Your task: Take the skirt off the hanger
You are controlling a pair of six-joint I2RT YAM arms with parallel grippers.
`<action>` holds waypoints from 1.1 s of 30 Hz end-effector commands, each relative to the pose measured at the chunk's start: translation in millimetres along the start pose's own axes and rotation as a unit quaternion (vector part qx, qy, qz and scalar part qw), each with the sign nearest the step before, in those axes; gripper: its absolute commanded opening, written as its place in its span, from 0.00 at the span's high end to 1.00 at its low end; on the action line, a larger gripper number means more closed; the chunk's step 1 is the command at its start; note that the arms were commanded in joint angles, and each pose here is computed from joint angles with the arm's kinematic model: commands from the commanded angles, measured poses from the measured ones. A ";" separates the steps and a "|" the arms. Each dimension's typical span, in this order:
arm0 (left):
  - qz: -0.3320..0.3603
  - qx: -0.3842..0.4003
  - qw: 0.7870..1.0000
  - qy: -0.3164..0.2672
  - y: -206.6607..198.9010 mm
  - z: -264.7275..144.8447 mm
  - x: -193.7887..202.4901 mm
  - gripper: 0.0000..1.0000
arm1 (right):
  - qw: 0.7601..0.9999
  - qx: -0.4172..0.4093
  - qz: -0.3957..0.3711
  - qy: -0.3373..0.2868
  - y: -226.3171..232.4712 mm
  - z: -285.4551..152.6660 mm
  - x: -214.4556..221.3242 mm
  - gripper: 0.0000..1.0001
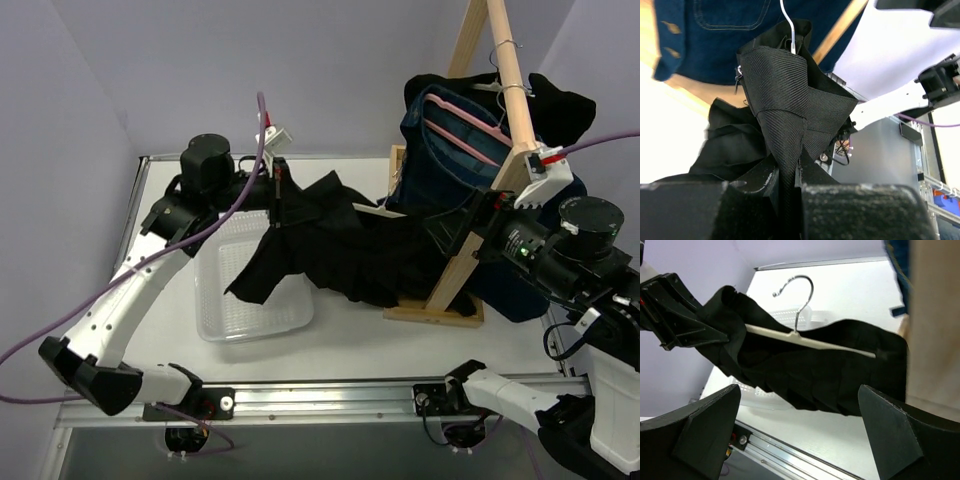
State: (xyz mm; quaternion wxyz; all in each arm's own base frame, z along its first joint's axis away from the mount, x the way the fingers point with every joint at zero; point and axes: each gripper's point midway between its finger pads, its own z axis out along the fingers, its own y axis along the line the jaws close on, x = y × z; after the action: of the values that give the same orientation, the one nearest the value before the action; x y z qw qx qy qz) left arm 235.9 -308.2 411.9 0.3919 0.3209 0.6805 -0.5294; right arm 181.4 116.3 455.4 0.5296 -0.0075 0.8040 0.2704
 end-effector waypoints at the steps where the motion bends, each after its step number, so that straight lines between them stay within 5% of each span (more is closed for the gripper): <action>1: 0.043 0.005 0.999 -0.020 -24.2 -24.2 -8.7 0.98 | 0.996 -0.083 -0.005 -0.017 32.3 5.5 -15.0 0.00; 10: 0.042 -0.013 0.998 -0.048 -41.9 -45.7 -14.0 0.98 | 0.992 -0.116 0.020 -0.040 45.5 45.5 -24.0 0.13; 16: 0.024 0.016 0.997 -0.070 -60.4 -49.7 -25.3 0.98 | 0.987 -0.153 0.034 -0.032 60.6 77.4 -13.8 0.31; 33: 0.035 0.038 0.994 -0.096 -84.1 -63.8 -33.5 0.98 | 0.997 -0.069 -0.010 -0.034 106.2 124.8 49.8 0.52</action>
State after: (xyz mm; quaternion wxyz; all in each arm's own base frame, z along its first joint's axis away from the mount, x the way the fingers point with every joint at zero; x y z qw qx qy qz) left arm 185.1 -272.8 443.9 0.4054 0.2783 0.6706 -0.5554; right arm 234.8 264.4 422.5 0.5427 -0.0484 0.7734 0.3240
